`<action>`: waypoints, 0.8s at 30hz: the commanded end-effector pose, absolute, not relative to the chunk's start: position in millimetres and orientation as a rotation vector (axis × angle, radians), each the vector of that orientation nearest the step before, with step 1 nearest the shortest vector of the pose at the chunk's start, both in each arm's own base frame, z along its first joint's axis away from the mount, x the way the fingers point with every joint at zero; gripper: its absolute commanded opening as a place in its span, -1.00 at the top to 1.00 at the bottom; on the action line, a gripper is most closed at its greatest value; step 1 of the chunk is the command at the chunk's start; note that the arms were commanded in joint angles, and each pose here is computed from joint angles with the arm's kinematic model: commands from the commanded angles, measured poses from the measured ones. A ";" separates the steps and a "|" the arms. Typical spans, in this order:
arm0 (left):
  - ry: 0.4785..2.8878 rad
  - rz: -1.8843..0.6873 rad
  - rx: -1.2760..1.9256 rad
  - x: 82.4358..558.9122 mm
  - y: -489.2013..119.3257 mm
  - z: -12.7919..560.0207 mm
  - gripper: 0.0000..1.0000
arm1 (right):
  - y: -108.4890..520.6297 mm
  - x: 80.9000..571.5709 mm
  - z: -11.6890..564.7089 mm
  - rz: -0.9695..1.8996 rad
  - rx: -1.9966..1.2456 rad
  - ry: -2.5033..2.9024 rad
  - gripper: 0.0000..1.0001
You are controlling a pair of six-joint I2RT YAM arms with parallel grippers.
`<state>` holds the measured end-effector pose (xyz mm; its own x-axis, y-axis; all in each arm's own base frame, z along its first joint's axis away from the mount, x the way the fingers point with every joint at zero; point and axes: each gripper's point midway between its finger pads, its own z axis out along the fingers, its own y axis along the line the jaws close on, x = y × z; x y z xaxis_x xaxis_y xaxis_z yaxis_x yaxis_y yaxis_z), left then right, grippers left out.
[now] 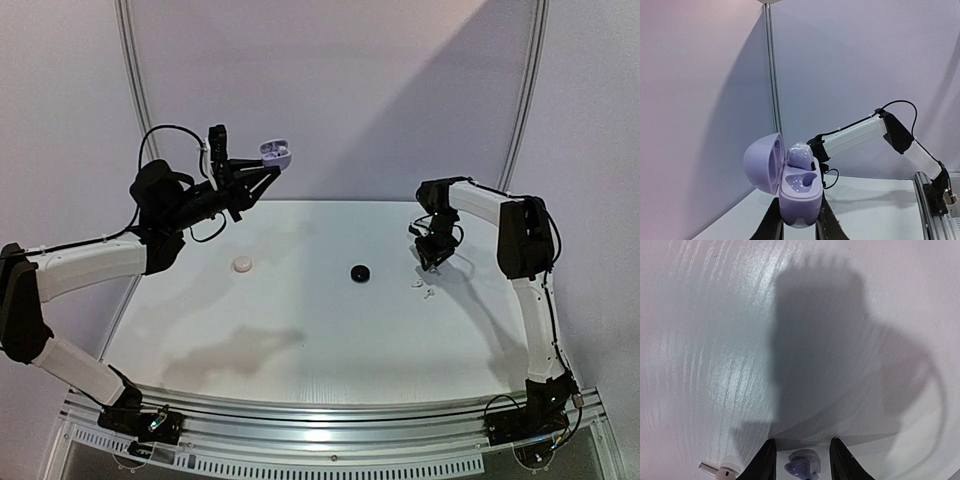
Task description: Insert the wireless bluetooth earbuds into the charging case
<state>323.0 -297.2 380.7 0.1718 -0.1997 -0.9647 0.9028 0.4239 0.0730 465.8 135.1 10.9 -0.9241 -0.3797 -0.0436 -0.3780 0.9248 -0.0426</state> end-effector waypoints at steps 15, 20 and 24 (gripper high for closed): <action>1.111 -0.896 0.794 322.9 -296.9 387.6 1.00 | 114.3 425.3 -14.5 -0.137 -0.699 3.171 0.37; 1.113 -0.895 0.793 323.4 -297.0 387.3 1.00 | 117.1 430.2 -11.2 -0.123 -0.684 3.149 0.52; 1.113 -0.895 0.795 323.6 -297.4 387.6 1.00 | 118.5 433.7 -6.7 -0.121 -0.673 3.135 0.61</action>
